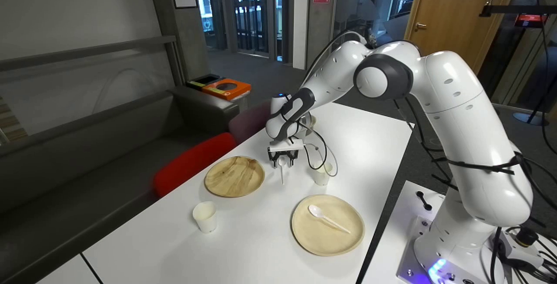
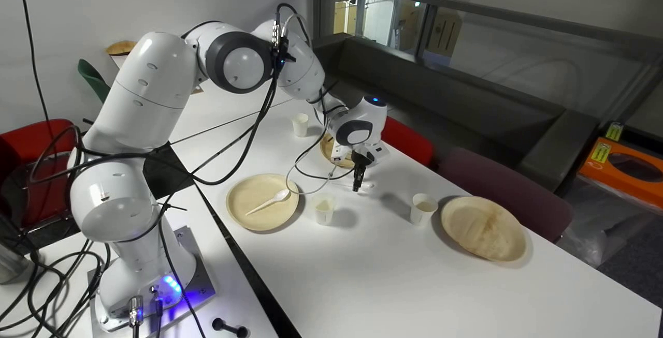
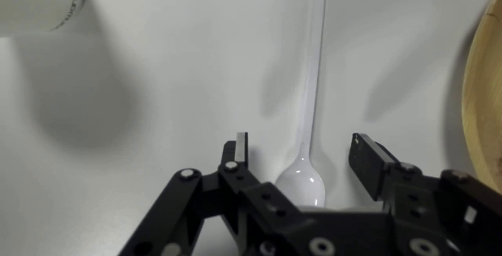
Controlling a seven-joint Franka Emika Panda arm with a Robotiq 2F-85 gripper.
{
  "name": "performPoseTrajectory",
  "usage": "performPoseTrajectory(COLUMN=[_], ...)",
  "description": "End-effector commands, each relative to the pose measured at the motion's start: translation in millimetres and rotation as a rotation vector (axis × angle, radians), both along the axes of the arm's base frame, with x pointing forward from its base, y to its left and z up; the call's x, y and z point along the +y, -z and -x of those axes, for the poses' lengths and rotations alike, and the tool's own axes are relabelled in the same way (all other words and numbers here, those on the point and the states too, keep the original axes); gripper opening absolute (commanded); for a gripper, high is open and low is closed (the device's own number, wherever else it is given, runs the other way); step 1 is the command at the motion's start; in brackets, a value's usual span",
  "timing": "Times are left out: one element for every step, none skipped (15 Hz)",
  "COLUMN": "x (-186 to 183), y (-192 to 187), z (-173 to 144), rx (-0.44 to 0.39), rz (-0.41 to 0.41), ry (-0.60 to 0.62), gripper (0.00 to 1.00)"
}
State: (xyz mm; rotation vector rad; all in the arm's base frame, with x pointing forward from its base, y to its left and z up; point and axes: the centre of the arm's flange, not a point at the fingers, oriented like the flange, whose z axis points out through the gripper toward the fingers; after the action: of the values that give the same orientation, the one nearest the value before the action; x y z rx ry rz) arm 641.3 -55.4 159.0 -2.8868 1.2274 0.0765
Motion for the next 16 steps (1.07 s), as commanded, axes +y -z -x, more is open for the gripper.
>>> performPoseTrajectory(x=[-0.8, -0.7, -0.8, -0.7, -0.7, -0.6, -0.5, -0.4, -0.3, -0.3, -0.4, -0.5, -0.4, -0.3, -0.3, -0.3], y=[-9.9, -9.9, -10.0, -10.0, -10.1, -10.0, -9.5, -8.9, -8.5, -8.0, -7.6, -7.1, -6.5, -6.1, -5.7, -5.3], z=[8.8, 8.6, 8.6, 8.5, 8.4, 8.2, 7.8, 7.3, 7.1, 7.0, 6.8, 6.7, 6.6, 6.6, 6.6, 6.5], rx=[-0.017, -0.016, -0.016, -0.016, -0.016, -0.016, -0.015, -0.013, -0.012, -0.012, -0.011, -0.010, -0.008, -0.008, -0.007, -0.006], rz=[0.000, 0.000, 0.000, 0.000, -0.001, -0.001, -0.001, 0.000, 0.000, 0.000, 0.000, 0.000, -0.001, -0.001, 0.000, -0.001], ry=[-0.013, -0.013, -0.013, -0.013, -0.013, -0.013, -0.013, -0.012, -0.012, -0.012, -0.011, -0.011, -0.011, -0.011, -0.011, -0.011], gripper=[0.67, 0.65, 0.58, 0.57, 0.57, 0.56, 0.60, 0.60, 0.62, 0.60, 0.63, 0.61, 0.61, 0.59, 0.58, 0.59])
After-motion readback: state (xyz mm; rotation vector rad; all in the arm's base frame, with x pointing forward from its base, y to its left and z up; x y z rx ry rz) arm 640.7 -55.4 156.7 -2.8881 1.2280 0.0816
